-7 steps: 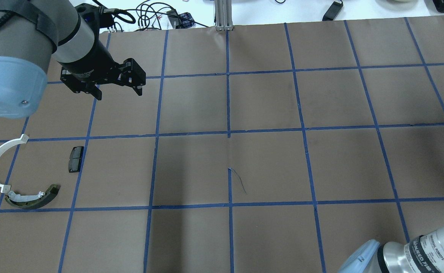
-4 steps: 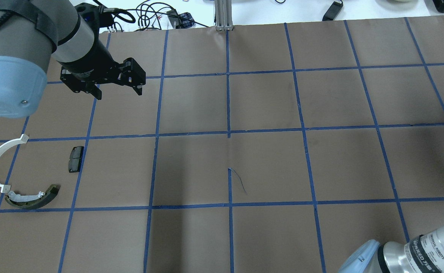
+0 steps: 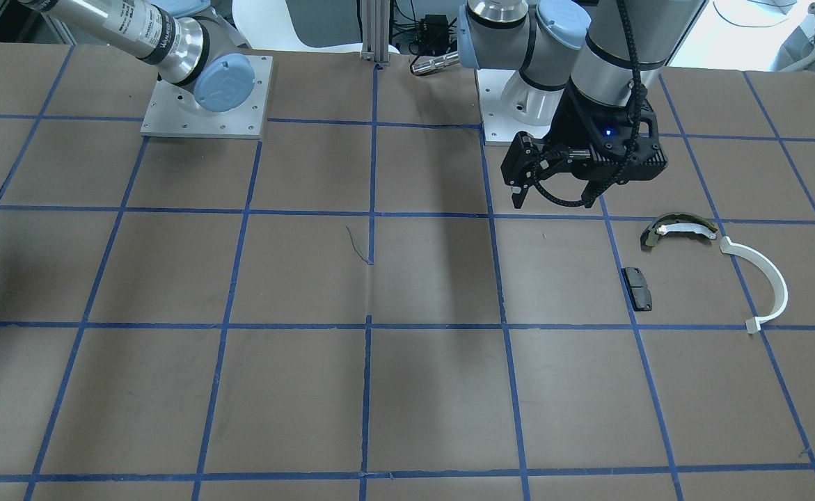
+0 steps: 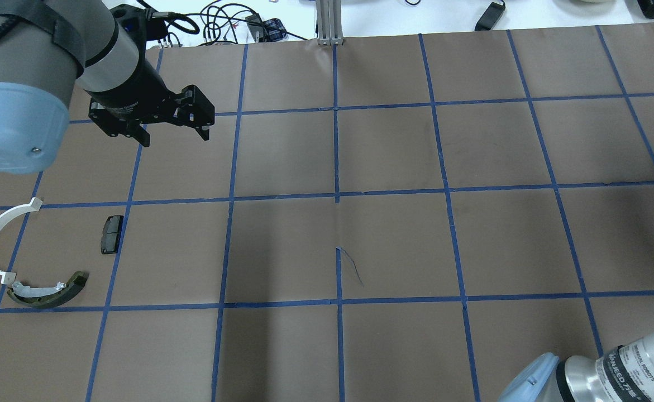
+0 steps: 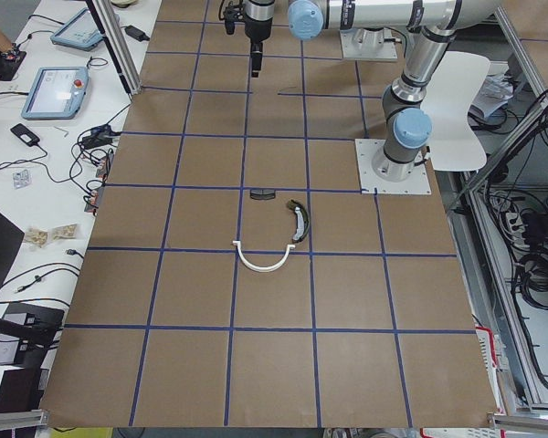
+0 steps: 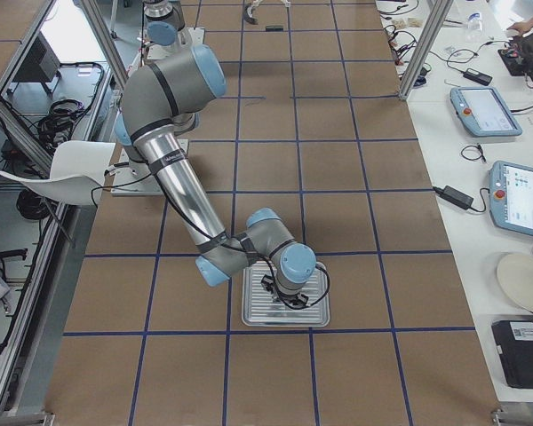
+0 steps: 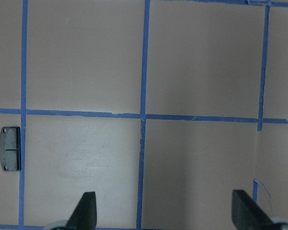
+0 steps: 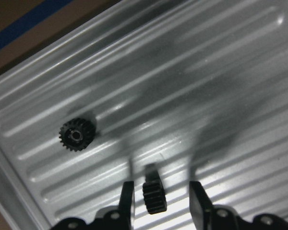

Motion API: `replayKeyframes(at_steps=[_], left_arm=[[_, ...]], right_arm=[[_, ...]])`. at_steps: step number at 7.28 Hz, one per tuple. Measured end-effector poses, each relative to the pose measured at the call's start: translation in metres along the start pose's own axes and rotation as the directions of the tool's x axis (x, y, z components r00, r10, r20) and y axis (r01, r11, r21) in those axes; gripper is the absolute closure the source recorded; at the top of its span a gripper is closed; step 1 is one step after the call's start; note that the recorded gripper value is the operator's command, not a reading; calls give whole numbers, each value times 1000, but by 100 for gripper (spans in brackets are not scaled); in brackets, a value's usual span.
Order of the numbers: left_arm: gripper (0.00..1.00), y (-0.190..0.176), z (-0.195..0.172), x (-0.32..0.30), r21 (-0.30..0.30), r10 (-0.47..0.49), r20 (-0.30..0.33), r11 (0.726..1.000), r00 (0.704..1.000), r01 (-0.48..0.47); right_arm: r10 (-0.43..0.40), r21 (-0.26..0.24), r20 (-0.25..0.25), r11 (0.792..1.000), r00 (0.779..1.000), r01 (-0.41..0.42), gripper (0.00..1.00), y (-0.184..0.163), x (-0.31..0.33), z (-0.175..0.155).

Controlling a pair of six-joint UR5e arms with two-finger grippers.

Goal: Place bearing gear from tray to pile

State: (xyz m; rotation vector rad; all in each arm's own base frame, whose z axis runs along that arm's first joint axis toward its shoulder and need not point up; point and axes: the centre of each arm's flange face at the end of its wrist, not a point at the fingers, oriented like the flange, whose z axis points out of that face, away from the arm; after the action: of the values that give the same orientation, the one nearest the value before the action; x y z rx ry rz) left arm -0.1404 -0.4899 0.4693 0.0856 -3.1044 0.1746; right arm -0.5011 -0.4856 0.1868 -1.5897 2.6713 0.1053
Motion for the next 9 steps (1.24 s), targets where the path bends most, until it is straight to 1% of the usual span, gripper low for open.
replayKeyframes(at_steps=[3,4,5,6,7,8,9], left_arm=[[0,0,0,0,0,0,0,1000,1000,0],[0,0,0,0,0,0,0,1000,1000,0],[0,0,0,0,0,0,0,1000,1000,0],[0,0,0,0,1,0,0,1000,1000,0],[0,0,0,0,1,0,0,1000,1000,0],[0,0,0,0,1,0,0,1000,1000,0],[0,-1,0,0,1,0,0,1000,1000,0]], right_arm=[[-4,-22,10,1000,1000,4,100,-2,-1,-5],[-11,-34,10,999,1000,11,100,-8,-1,-16],[-11,-38,7,999,1000,11,100,-25,-4,-42],[19,-31,14,999,1000,-19,100,-65,-13,-88],[92,-20,24,996,995,-91,100,-116,-28,-132],[184,1,36,983,982,-184,100,-173,-44,-165],[259,25,53,965,965,-260,100,-233,-57,-183]])
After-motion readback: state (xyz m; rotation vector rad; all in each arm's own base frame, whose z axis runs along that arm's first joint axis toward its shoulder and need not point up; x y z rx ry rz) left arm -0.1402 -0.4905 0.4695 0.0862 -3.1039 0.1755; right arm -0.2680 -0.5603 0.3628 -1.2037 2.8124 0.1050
